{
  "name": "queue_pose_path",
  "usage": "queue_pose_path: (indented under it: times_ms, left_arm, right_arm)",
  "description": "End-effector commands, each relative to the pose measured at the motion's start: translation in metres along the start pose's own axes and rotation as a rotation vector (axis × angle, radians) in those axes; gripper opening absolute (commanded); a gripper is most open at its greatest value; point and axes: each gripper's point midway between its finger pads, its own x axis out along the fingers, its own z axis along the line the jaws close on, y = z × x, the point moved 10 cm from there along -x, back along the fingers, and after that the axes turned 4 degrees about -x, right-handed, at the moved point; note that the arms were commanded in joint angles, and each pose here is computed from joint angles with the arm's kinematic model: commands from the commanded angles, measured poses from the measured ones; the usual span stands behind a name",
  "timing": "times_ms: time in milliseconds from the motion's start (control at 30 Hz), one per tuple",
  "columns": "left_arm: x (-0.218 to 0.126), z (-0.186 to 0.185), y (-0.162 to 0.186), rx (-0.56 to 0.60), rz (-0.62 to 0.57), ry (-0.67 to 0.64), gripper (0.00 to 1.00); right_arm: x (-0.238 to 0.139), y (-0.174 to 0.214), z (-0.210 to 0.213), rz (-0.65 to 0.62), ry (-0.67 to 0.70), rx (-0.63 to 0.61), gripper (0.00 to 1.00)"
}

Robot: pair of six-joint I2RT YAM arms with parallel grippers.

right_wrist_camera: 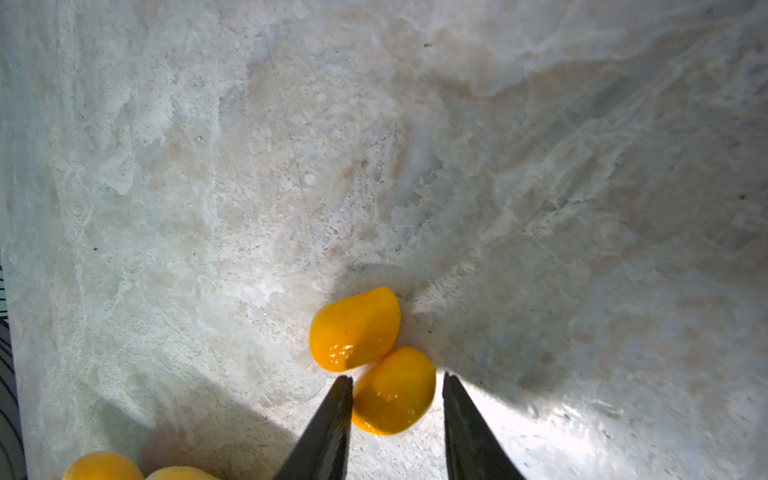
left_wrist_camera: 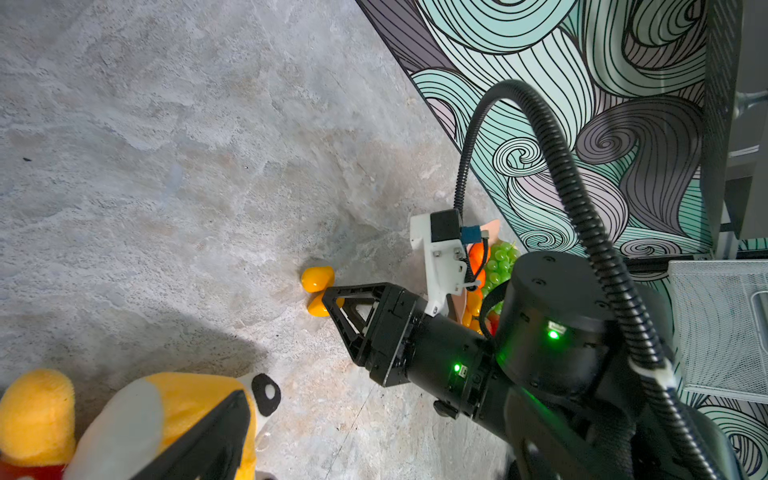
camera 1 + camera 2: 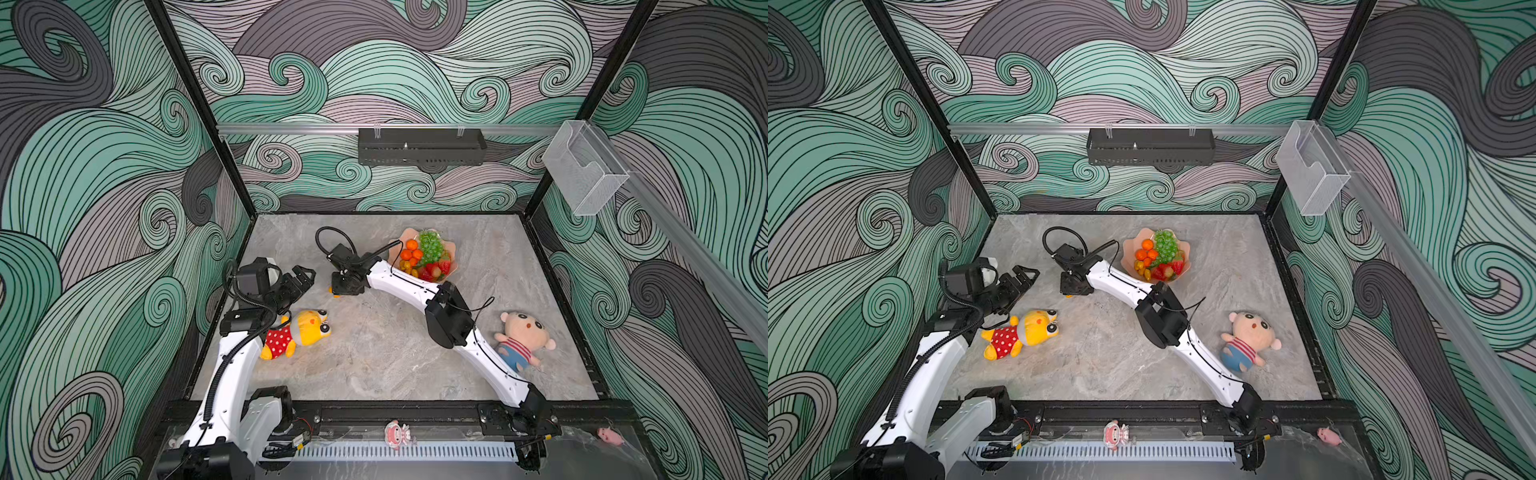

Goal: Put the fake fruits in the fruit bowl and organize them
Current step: 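Lower the right gripper and close it on the nearer yellow fruit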

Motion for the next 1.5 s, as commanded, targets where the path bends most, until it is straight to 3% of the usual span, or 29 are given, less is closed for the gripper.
queue_pose_path:
  times_ms: [0,300,900,1467]
  left_arm:
    - [0.002,0.002,-0.001,-0.013,0.004,0.010,0.99]
    - [0.002,0.002,0.000,-0.017,0.008,0.010,0.99]
    - [0.003,0.002,-0.001,-0.019,0.013,0.011,0.99]
    - [0.004,0.003,-0.001,-0.018,0.019,0.009,0.99]
  right_arm:
    - [0.009,0.004,-0.004,0.030,0.015,0.014,0.34]
    - [0.009,0.008,-0.007,0.054,0.028,0.020,0.30]
    - [0.008,0.013,-0.006,0.086,0.006,0.021,0.37]
    - [0.020,0.019,-0.007,0.126,-0.014,0.031,0.33]
